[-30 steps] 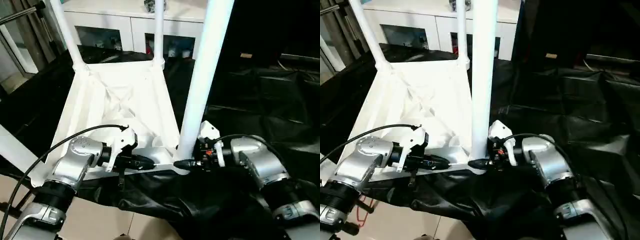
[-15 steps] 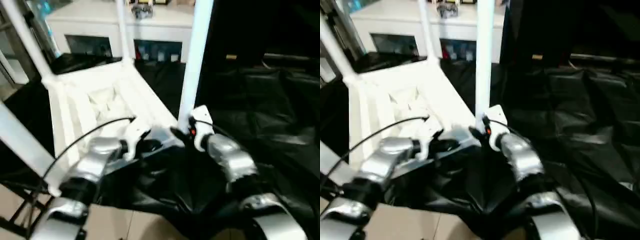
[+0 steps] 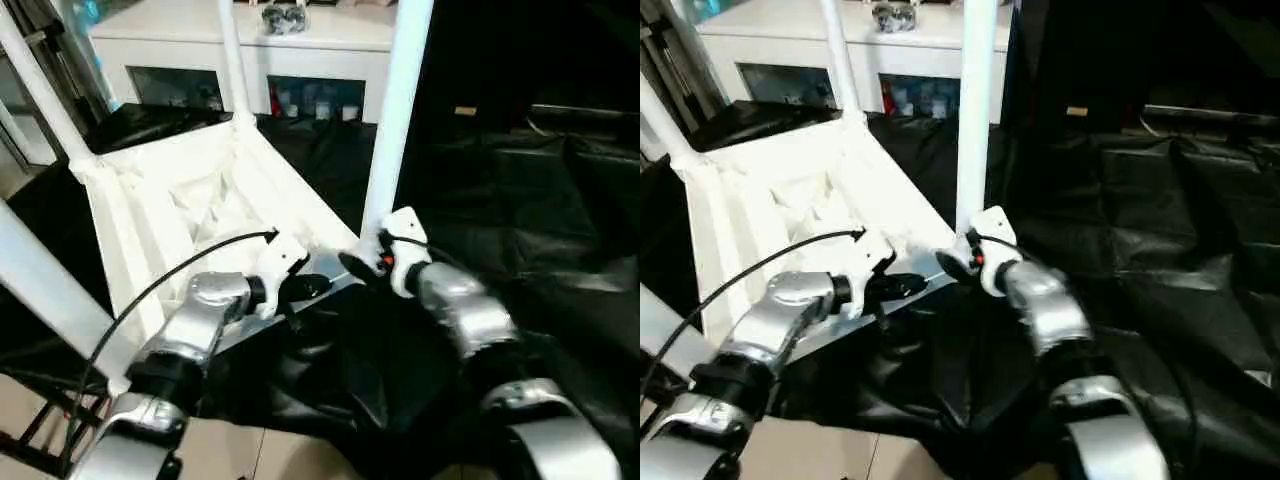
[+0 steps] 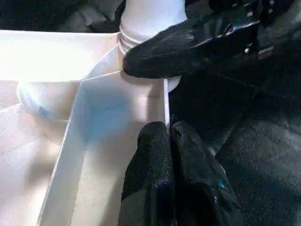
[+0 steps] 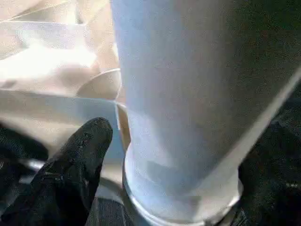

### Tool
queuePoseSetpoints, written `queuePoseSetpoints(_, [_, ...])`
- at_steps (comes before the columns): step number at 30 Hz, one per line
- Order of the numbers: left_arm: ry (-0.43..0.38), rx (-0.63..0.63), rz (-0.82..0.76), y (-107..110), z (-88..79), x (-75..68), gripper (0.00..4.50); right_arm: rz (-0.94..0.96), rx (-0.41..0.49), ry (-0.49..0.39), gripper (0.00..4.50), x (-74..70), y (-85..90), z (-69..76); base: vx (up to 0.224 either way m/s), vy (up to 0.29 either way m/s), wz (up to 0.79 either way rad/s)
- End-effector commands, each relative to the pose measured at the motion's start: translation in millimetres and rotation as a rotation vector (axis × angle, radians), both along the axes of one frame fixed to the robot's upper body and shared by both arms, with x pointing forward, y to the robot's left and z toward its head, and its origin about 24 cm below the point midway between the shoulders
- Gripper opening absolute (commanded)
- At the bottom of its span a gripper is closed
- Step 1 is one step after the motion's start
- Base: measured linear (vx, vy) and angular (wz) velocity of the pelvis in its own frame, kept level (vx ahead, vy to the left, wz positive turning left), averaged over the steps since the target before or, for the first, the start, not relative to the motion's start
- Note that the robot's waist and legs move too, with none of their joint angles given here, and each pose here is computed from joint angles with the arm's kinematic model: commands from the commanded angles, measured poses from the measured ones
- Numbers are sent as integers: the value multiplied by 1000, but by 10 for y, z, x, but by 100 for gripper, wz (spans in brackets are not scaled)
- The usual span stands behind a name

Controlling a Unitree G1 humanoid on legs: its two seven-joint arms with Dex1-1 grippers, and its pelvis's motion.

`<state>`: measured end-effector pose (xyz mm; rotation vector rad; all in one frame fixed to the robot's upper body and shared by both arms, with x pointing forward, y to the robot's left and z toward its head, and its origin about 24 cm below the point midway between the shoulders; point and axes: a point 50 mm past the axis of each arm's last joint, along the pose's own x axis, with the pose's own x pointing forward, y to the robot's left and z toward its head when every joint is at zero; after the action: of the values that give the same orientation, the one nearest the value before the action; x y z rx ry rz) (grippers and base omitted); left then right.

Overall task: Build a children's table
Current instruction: Rotate leg to tighten

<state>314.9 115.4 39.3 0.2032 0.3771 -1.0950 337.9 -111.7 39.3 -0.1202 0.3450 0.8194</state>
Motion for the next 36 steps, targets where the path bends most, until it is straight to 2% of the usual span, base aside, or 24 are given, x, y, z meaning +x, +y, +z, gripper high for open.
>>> queuePoseSetpoints(1, [-35, -32, -152, -194, 85, -64, 0, 295, 52, 65, 386, -205, 329, -45, 0, 0, 0])
queuePoseSetpoints(5, [-25, -17, -224, -50, 90, -116, 0, 472, 43, 84, 386, -315, 164, 25, 0, 0, 0])
queuePoseSetpoints(14, [24, -45, -355, 55, 144, -225, 0, 636, 8, 134, 386, -460, 19, 58, 0, 0, 0])
queuePoseSetpoints(17, [43, -58, -389, 52, 156, -261, 0, 675, 5, 161, 357, -509, 6, 48, 0, 0, 0])
queuePoseSetpoints(20, [50, -57, -401, 51, 156, -269, 0, 688, 6, 170, 349, -532, 15, 46, 0, 0, 0])
queuePoseSetpoints(21, [50, -57, -401, 51, 156, -269, 0, 688, 6, 170, 327, -532, 15, 46, 0, 0, 0])
queuePoseSetpoints(24, [57, -57, -407, 53, 153, -278, 0, 696, 12, 179, 316, -551, 26, 46, 0, 0, 0])
queuePoseSetpoints(27, [61, -50, -408, 53, 138, -285, 0, 703, 18, 189, 282, -581, 47, 28, 0, 0, 0])
queuePoseSetpoints(33, [29, -37, -312, 6, 110, -212, 0, 585, 21, 146, 270, -530, 106, -40, 0, 0, 0])
queuePoseSetpoints(34, [6, -19, -212, -68, 83, -118, 0, 336, -29, 131, 270, -364, 154, -178, 0, 0, 0])
queuePoseSetpoints(35, [6, -19, -212, -68, 83, -118, 0, 336, -29, 131, 270, -364, 154, -178, 0, 0, 0])
queuePoseSetpoints(36, [2, -20, -176, -104, 79, -85, 0, 246, -38, 134, 269, -312, 173, -226, -51, 5, -8])
